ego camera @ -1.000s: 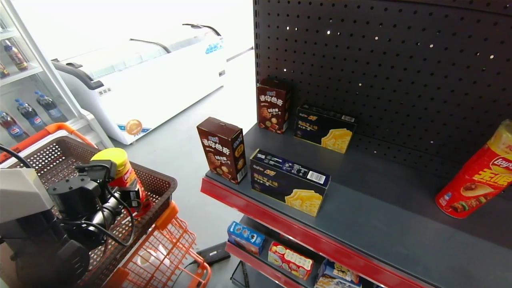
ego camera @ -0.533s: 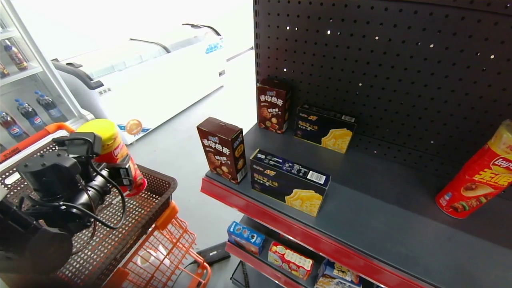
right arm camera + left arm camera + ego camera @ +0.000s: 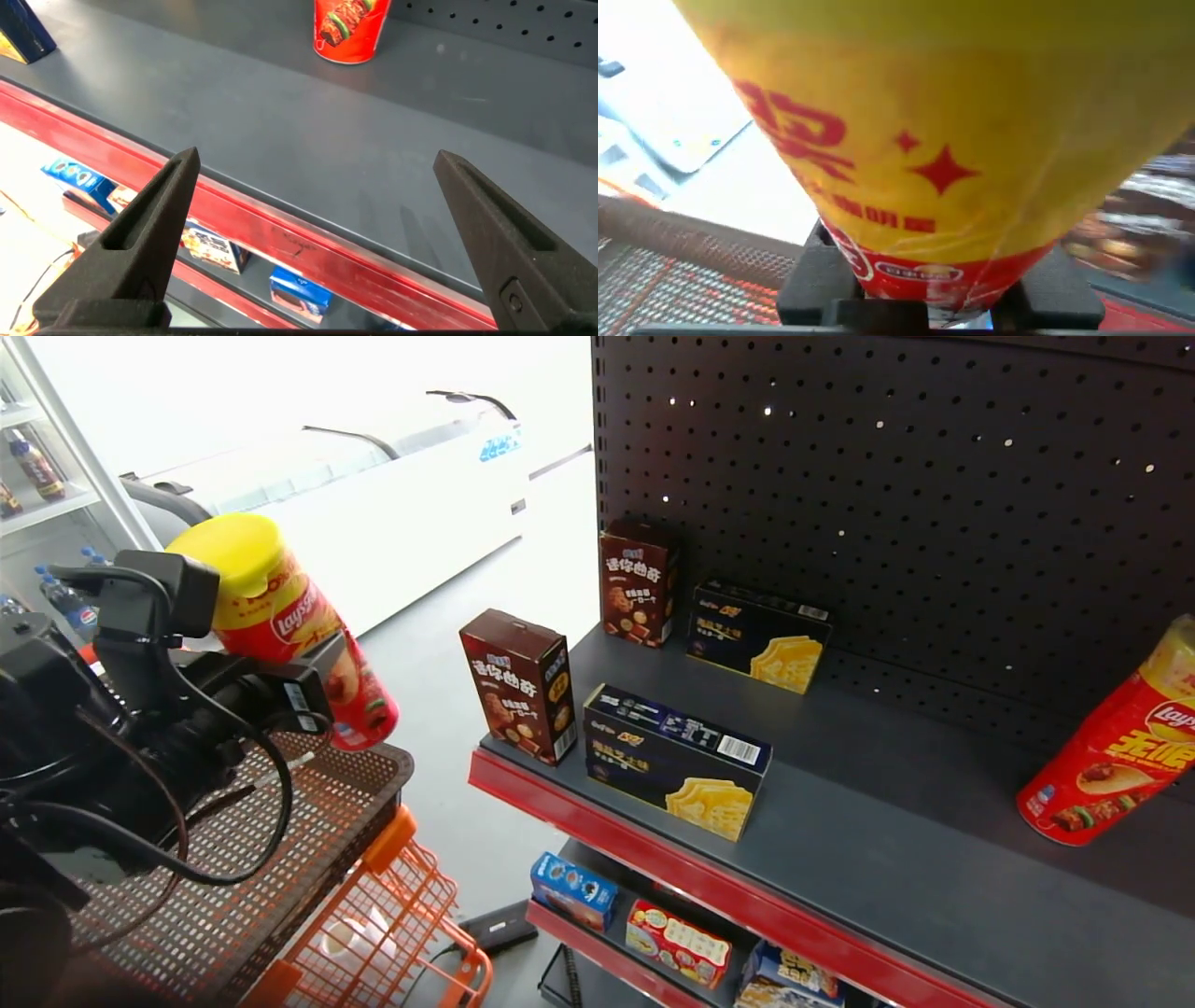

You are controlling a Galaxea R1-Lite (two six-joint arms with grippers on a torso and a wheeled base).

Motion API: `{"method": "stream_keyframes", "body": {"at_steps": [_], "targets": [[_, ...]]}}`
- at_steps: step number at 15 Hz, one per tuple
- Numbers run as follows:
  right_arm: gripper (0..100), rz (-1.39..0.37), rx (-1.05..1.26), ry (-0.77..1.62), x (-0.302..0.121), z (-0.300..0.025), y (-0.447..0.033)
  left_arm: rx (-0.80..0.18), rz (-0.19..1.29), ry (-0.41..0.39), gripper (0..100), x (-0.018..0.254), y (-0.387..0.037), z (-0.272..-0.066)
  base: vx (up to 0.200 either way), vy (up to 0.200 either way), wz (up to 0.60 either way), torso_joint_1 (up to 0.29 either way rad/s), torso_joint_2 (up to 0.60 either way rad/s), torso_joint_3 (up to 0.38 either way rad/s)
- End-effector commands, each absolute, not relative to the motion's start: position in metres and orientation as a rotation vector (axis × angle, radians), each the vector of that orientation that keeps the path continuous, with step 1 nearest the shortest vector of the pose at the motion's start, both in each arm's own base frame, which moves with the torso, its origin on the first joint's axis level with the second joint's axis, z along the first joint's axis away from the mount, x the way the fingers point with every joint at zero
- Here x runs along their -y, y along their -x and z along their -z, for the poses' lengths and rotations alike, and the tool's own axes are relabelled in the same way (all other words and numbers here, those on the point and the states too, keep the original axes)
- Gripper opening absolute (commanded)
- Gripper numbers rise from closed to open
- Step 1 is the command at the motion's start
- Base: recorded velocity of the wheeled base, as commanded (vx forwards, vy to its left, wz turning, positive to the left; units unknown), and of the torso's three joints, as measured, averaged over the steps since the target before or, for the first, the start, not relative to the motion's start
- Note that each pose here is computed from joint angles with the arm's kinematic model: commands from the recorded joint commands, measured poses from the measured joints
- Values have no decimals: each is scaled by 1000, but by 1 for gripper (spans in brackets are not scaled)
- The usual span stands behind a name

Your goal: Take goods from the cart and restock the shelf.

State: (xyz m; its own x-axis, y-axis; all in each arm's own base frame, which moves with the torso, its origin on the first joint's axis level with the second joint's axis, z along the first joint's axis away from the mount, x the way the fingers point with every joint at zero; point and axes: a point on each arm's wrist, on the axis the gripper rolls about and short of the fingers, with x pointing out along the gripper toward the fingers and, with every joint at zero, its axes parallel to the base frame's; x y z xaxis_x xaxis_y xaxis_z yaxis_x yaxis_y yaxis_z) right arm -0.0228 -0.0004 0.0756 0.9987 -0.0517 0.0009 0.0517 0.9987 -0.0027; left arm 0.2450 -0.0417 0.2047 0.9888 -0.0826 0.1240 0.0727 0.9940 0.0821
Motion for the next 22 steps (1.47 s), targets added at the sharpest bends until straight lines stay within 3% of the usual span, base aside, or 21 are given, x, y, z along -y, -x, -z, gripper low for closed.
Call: {"method": "stream_keyframes", "body": {"at_steps": [1,4,13,22], "targets": [[100,52,1,3,0,-76,23,178,171,-62,0,52,-199,-232,0,0,0,0,0,0],[100,52,1,3,0,-76,23,63,366,-80,0,68,-156,-236,0,0,0,0,0,0],[100,52,1,3,0,-76,23,44,746,-87,0,107,-143,-234,0,0,0,0,0,0],[100,52,1,3,0,-76,23,0,914,-89,0,136,-136,-221,0,0,0,0,0,0]]}}
